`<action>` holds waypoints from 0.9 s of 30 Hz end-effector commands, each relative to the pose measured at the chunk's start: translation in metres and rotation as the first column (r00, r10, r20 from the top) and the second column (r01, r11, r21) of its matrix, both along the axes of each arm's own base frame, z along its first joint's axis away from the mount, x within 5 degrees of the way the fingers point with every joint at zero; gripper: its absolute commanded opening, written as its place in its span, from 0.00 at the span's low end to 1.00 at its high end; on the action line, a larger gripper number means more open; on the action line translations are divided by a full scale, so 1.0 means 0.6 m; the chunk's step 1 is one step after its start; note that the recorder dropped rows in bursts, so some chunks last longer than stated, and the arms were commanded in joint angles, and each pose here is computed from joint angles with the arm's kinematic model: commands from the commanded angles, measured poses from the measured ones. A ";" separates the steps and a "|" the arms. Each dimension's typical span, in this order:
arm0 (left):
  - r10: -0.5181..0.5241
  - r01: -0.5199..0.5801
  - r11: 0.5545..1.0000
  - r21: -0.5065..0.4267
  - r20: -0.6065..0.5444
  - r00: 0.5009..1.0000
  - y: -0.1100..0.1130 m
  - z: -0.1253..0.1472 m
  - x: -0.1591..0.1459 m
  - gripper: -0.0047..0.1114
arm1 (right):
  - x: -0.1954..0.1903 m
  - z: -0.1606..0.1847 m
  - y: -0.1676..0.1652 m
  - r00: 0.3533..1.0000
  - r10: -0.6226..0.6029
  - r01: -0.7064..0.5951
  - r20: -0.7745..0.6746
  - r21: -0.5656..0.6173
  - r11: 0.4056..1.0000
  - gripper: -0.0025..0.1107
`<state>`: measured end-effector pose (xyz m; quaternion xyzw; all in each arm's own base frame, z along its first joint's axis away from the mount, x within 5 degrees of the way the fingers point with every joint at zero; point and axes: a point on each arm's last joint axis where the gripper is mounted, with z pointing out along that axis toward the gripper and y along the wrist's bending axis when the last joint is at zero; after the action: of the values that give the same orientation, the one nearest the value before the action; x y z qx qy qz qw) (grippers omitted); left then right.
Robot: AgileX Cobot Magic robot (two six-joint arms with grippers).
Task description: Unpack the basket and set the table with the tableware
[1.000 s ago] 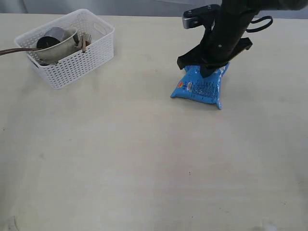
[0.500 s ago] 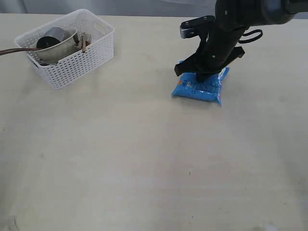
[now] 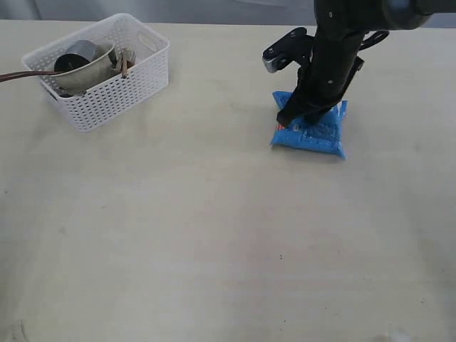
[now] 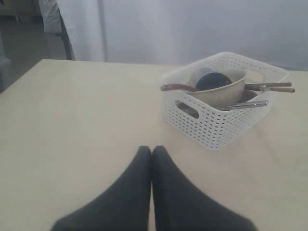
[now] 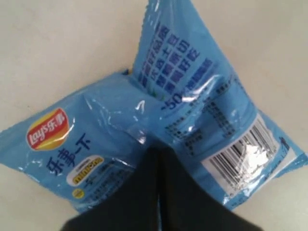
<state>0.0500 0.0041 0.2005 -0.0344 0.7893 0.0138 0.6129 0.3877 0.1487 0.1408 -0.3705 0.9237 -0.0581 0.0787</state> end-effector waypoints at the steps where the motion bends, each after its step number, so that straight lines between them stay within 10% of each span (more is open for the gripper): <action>1: 0.002 -0.002 1.000 0.000 -0.001 1.000 0.000 -0.003 0.000 0.04 | 0.000 -0.007 -0.007 0.999 0.045 -0.046 -0.023 -0.035 0.998 0.02; 27: 0.002 -0.002 1.000 0.000 -0.001 1.000 0.000 -0.003 0.000 0.04 | -0.009 0.133 0.024 0.986 0.033 -0.073 0.166 0.238 0.968 0.02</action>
<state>0.0500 0.0041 0.2005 -0.0344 0.7893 0.0138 0.6129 0.3820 0.1585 0.2049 -0.3906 0.9068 0.0010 0.1588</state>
